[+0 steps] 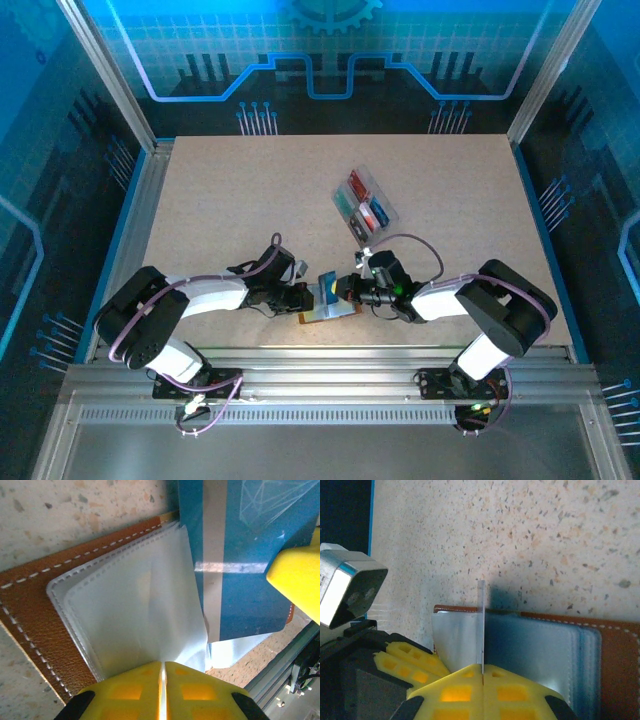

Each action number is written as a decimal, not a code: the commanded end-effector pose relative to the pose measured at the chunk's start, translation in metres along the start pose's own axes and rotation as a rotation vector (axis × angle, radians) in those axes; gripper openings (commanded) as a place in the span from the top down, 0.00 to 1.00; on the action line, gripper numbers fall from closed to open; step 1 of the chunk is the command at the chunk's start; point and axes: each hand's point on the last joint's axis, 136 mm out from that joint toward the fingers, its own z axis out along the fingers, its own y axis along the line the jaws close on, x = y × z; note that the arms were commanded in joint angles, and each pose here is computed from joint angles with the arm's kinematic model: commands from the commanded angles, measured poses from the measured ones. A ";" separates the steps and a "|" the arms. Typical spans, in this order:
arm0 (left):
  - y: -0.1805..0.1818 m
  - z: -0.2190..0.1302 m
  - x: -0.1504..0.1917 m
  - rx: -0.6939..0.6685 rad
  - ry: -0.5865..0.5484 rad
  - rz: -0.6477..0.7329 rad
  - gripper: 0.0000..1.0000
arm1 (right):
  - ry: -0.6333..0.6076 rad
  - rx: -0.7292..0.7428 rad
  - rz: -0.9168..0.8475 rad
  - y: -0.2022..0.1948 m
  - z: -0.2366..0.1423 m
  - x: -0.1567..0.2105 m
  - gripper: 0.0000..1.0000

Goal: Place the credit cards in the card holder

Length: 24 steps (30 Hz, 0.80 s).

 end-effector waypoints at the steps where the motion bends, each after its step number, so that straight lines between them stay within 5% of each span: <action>1: 0.016 0.004 0.013 -0.044 0.035 -0.003 0.88 | 0.044 -0.024 0.035 -0.002 0.000 0.010 1.00; 24: 0.014 0.001 0.011 -0.048 0.029 0.002 0.88 | 0.180 0.113 0.024 -0.028 -0.006 0.045 1.00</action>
